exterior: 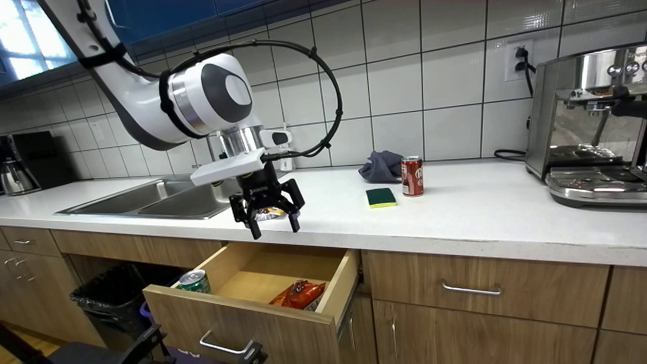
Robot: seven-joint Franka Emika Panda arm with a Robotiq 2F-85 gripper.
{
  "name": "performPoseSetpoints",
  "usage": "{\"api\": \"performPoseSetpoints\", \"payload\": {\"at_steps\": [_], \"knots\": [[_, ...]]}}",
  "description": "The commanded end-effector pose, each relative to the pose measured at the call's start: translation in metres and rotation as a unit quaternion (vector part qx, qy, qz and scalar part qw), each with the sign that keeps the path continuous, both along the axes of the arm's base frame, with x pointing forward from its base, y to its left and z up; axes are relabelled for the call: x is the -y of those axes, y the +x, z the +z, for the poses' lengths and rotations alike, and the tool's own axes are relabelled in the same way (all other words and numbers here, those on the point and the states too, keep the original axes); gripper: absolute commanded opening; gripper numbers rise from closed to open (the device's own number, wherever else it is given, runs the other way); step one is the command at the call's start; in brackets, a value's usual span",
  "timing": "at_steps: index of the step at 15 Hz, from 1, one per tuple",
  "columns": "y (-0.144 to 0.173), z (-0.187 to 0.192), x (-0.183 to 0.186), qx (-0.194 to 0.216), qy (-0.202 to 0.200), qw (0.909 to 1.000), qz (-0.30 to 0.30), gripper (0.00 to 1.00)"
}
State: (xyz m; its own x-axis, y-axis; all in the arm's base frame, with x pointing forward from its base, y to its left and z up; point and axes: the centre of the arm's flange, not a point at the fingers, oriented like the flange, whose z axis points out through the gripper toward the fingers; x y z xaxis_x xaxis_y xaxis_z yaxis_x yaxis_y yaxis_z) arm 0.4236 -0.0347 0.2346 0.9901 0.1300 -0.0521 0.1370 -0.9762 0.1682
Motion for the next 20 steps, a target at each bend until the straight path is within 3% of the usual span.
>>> {"api": "performPoseSetpoints", "payload": {"at_steps": [1,11,20], "knots": [[-0.008,0.023,-0.005,0.022,0.003,0.9996,0.016,1.00],[0.015,0.040,-0.028,0.059,0.010,0.9938,0.093,1.00],[0.055,0.046,-0.056,0.078,0.022,0.9765,0.200,1.00]]}}
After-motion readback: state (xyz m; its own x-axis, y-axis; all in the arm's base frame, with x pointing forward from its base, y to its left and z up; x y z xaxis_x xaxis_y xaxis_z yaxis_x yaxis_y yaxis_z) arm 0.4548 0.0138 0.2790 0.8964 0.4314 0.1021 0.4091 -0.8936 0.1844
